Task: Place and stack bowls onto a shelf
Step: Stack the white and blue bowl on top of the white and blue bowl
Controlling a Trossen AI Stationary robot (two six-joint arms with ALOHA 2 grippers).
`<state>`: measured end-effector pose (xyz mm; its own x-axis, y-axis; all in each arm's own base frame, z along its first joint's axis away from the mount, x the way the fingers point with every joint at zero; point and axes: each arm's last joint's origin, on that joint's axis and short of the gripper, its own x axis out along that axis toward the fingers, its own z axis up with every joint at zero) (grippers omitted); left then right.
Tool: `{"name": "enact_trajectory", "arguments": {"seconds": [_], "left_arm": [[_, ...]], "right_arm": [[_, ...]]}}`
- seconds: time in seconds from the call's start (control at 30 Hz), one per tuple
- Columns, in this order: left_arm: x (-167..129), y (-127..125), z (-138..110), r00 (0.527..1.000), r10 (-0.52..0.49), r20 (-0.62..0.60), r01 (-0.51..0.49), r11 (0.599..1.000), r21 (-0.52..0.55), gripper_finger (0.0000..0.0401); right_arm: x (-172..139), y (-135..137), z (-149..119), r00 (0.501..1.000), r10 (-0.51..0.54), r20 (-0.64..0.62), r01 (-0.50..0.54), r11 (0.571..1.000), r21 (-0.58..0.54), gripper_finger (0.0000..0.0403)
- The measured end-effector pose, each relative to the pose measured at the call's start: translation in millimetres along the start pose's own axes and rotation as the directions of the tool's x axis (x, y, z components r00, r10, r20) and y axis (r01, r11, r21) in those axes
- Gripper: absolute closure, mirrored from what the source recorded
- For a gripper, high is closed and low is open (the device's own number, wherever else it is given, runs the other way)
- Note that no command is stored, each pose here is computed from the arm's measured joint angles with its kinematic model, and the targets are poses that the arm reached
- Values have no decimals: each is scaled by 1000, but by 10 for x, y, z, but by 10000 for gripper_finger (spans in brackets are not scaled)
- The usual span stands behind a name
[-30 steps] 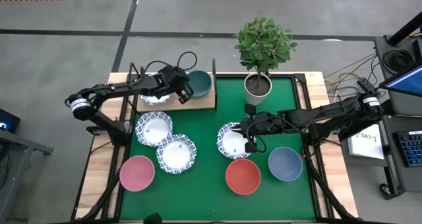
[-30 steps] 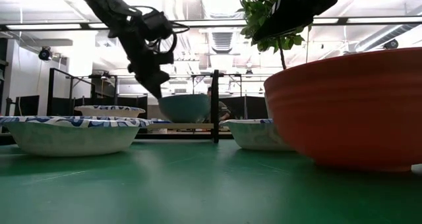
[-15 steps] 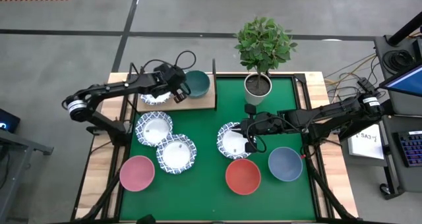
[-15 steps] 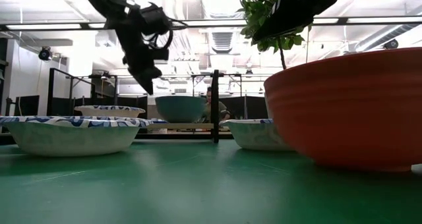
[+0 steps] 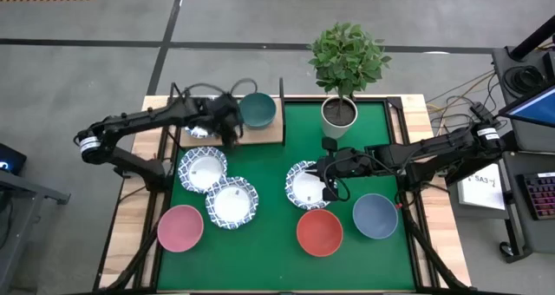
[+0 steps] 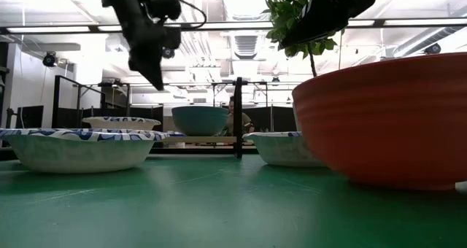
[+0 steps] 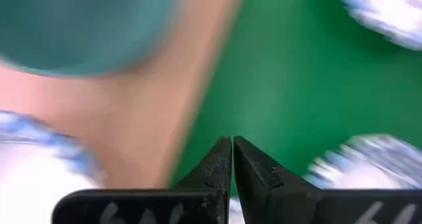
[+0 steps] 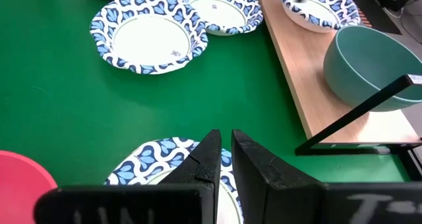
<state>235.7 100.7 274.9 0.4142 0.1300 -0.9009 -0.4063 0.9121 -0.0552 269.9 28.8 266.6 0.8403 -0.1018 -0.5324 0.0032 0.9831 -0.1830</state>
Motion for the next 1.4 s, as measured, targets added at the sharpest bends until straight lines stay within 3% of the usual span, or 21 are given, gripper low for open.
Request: {"name": "enact_trajectory", "arguments": {"seconds": [0.3,0.43,0.57,0.73,0.93,1.2,1.4], "left_arm": [[-131,-840,-415,983,-166,-78,176,973,147,401],[-91,-1051,-505,976,-183,-115,202,962,183,390],[12,-1085,-497,984,-126,-127,150,967,205,352],[208,-1073,-508,992,8,-123,30,951,308,283],[528,-1092,-525,990,39,-133,15,924,382,233],[850,-1120,-579,973,84,-217,10,917,398,246],[967,-1134,-593,961,102,-256,9,916,401,304]], "right_arm": [[0,-2,0,1000,-1,0,1,1000,-14,376],[0,-2,0,1000,-1,0,1,1000,-19,376],[0,-1,1,1000,0,1,0,1000,-18,376],[0,0,-2,1000,3,-2,-3,1000,-3,376],[0,2,-15,1000,6,-15,-5,1000,14,376],[0,1,-15,1000,5,-15,-5,1000,13,376],[0,1,-15,1000,5,-15,-5,1000,14,376]]}}
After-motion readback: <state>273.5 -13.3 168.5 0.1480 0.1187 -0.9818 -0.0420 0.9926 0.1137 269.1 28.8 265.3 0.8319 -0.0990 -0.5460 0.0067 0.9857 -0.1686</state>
